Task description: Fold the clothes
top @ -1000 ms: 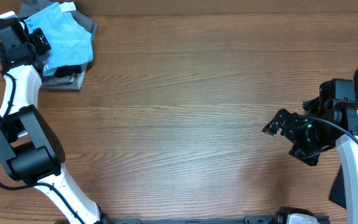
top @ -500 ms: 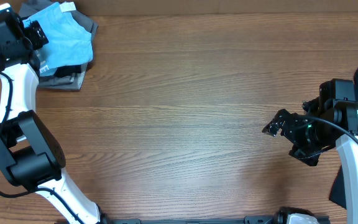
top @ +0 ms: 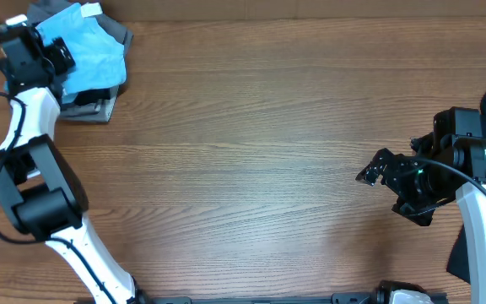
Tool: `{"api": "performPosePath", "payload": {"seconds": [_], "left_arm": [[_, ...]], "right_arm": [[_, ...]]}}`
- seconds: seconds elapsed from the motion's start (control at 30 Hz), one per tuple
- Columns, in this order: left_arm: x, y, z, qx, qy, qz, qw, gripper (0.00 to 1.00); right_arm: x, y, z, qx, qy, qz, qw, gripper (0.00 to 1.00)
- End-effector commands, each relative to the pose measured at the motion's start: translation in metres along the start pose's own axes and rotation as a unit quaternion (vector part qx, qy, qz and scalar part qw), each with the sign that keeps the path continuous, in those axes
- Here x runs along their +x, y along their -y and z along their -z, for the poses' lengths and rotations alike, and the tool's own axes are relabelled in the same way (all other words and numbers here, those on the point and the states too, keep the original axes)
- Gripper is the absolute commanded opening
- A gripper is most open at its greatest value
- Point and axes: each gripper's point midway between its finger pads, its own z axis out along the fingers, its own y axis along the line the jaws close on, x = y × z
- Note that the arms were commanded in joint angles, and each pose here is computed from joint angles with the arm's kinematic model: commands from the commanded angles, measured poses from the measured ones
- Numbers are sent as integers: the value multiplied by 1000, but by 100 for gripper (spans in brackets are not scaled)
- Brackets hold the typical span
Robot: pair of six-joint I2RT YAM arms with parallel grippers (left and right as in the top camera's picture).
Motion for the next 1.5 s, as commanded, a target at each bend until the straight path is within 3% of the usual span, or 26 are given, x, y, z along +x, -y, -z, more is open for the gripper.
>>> {"api": "performPosePath", "payload": {"seconds": [0.0,0.13,0.3,0.47,0.63,0.87,1.07,1.27,1.47], "left_arm": [[12,-1,-12,0,-9,9,1000,100],[-7,4,-1,6,5,8,1000,100],[-71,15,40,25,51,24,998,100],[-142,27,108,55,114,34,991,100],[-174,47,189,92,132,25,987,100],[-150,86,309,219,47,71,972,100],[-96,122,411,373,-72,71,922,100],[-53,117,459,366,-124,38,922,100],[-25,108,509,377,-100,16,921,100]], "right_arm": [[-5,-2,8,-3,18,-1,1000,100],[-4,1,8,6,18,-3,1000,100],[-3,3,8,11,17,-4,1000,100],[-4,4,8,12,19,-3,1000,100],[-14,-2,12,-2,51,8,999,100],[-7,-8,34,-24,99,42,994,100],[17,-8,62,-47,163,98,981,100],[45,-4,85,-72,224,122,964,100],[68,1,98,-91,269,139,949,100]]}}
